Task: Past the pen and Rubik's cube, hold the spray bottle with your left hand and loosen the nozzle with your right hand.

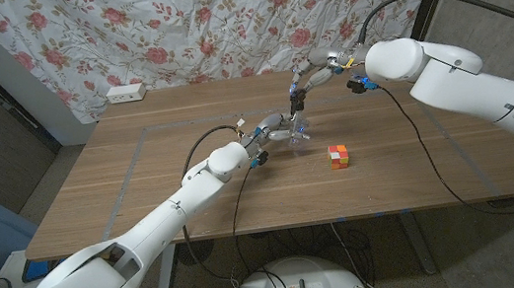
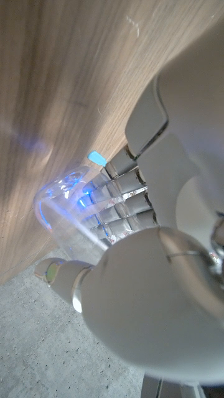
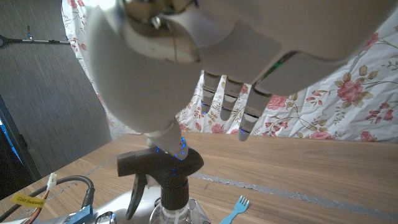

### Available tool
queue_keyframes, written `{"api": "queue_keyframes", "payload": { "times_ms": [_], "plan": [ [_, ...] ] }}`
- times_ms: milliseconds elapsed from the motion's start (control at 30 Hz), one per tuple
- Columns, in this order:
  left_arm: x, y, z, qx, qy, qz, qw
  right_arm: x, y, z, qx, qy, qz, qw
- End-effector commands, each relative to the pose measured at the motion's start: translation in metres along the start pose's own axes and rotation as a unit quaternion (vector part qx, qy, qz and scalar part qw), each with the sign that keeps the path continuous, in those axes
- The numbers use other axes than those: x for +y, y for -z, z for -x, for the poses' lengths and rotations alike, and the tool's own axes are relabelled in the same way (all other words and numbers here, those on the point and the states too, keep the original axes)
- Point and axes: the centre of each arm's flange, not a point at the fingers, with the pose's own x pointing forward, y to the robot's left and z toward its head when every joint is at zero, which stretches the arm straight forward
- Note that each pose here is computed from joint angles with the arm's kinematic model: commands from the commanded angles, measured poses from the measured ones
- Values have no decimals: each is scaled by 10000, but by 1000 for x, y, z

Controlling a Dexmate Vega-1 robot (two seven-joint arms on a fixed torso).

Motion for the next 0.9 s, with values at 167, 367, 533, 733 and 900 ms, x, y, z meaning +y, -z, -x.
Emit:
{"api": "queue_keyframes", "payload": {
  "times_ms": [167,367,533,733,900],
  "plan": [
    [5,-3,-3,-36,-96,-34,9999,-12,3,7,-14,113,6,9999],
    [7,-4,-3,-46,-123,-44,9999,-18,5,9,22,136,12,9999],
    [8,-4,-3,-71,-149,-49,9999,-23,7,11,87,186,38,9998],
    [10,-6,-3,-117,-190,-53,9997,-31,11,12,159,104,86,9998],
    [12,-6,-1,-140,-269,-62,9995,-36,14,13,233,70,104,9997]
  ]
}}
